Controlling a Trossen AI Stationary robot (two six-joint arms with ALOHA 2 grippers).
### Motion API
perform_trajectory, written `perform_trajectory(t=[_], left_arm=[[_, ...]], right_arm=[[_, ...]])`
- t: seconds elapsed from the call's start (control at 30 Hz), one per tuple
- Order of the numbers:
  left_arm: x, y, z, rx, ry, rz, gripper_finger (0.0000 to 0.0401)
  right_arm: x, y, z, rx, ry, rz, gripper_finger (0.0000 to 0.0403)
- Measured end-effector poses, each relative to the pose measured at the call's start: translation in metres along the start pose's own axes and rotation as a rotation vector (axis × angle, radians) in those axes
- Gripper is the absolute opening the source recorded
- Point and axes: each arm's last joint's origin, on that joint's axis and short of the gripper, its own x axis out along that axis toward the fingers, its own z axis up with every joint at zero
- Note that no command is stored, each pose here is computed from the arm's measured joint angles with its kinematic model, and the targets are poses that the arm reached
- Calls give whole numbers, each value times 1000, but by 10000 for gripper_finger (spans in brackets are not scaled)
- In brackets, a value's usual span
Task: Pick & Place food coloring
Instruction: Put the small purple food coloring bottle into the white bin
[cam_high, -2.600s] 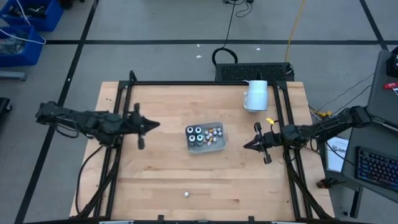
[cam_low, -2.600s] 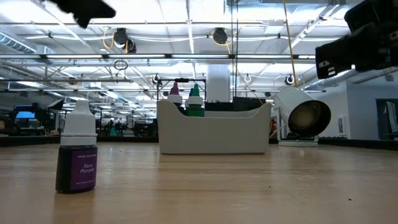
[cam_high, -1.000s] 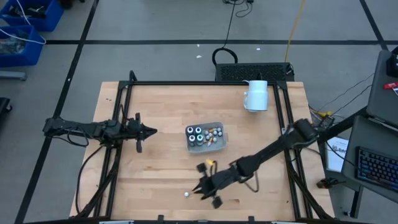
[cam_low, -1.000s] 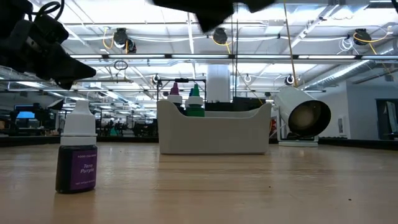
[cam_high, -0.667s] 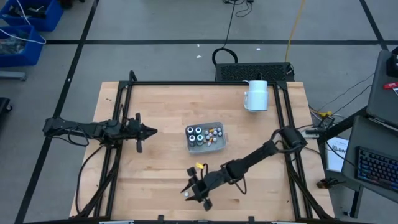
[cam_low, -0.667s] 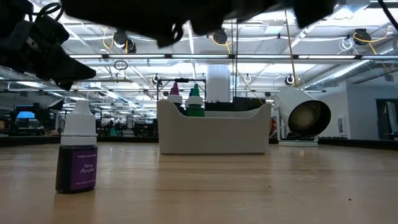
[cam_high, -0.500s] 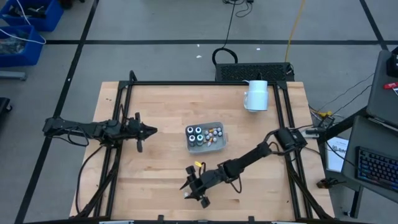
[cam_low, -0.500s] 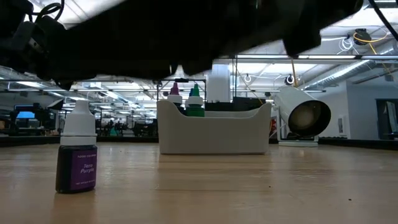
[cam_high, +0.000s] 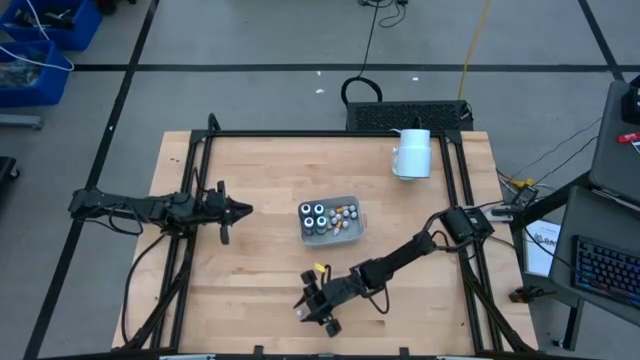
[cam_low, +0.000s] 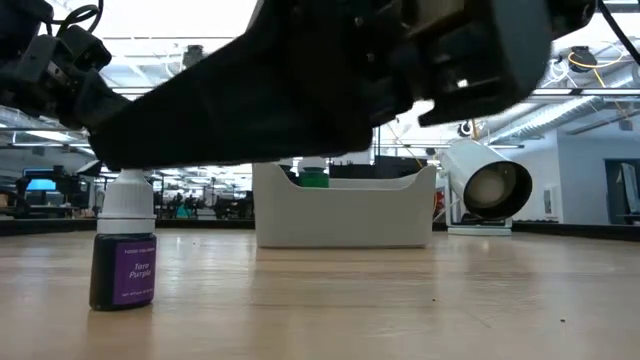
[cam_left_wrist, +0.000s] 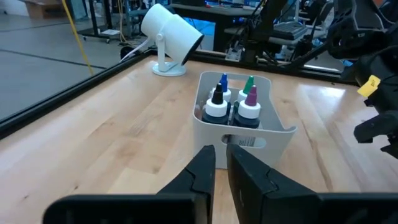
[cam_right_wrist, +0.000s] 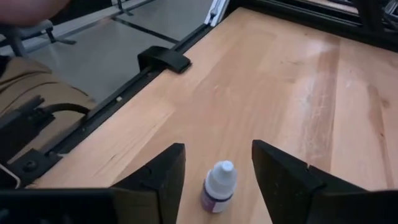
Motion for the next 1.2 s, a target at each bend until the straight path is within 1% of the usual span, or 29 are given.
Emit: perform_trajectory(t=[0.13,0.27,0.37,0.47,0.77,0.83,0.9,1.07,1.2], left_arm=[[0,0,0,0,0,0,47],[0,0,0,0,0,1,47],[0,0,0,3,1,1,47],[0,0,0,6,1,1,47],[0,0,0,9,1,1,47],[0,0,0,8,1,1,47],[0,0,0,8,1,1,47],[0,0,0,5,1,1,47],[0,0,0,2,1,1,47]], right_arm=[[0,0,0,8,5,0,169],[6,1,-12,27,17,-1,167],[12,1,-19,28,-17,-4,167],[15,1,-24,28,-9,-4,167],[14,1,-22,28,-21,-5,163],[14,1,-23,28,-9,-4,152],[14,1,-25,27,5,0,133],[14,1,-25,27,-1,66,59],[14,1,-22,36,-26,70,56]])
